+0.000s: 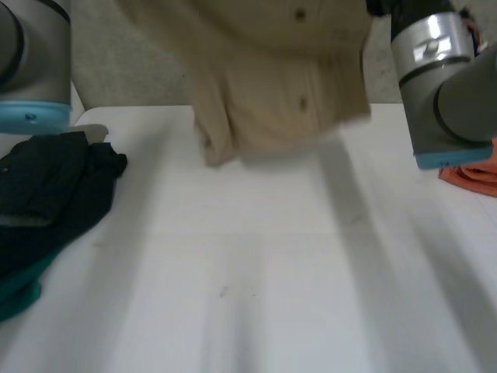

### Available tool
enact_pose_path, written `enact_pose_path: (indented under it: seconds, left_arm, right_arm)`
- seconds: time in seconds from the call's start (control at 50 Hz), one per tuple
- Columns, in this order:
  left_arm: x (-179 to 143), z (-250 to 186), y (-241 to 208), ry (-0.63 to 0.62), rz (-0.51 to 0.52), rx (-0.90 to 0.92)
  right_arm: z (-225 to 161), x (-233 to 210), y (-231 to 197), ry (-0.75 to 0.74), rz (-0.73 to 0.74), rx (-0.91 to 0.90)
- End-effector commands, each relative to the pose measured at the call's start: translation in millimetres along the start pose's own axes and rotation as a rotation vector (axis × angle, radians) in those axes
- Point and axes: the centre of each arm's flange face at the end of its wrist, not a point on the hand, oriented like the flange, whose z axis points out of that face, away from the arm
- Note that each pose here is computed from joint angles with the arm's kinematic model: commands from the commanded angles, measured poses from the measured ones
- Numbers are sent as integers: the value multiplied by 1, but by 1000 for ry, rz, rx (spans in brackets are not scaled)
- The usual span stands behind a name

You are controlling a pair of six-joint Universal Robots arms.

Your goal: Fold the laundry.

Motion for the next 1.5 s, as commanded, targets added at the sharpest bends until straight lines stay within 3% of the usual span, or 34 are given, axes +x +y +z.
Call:
enact_pose_path:
  seconds: [0.02,0.18,0.38,0.52,0.72,0.8,0.88,1.02,1.14,1.5]
  left_arm:
    - [12,-37,38,124,-16,-251]
    - [25,-101,85,204,0,-481]
    - [65,-216,142,454,83,-804]
    - [57,-260,136,530,157,-1013]
    - [36,-292,90,631,215,-1210]
    - [36,-290,90,625,202,-1193]
    - [33,-271,108,522,181,-1094]
    - [33,-248,139,412,144,-970]
    - [46,-246,165,455,110,-961]
    - [69,-228,215,530,60,-933]
  right_arm:
    - [-3,-10,31,-56,57,-81]
    - [-35,-38,88,-180,131,-260]
    - [-141,-91,149,-461,104,-702]
    - [-187,-95,138,-627,39,-877]
    - [-216,-79,91,-768,59,-1077]
    - [-218,-74,84,-783,59,-1074]
    - [-213,-71,86,-736,74,-1047]
    - [-191,-62,69,-598,218,-992]
    - [-178,-59,49,-545,316,-929]
    - [-181,-62,65,-527,310,-954]
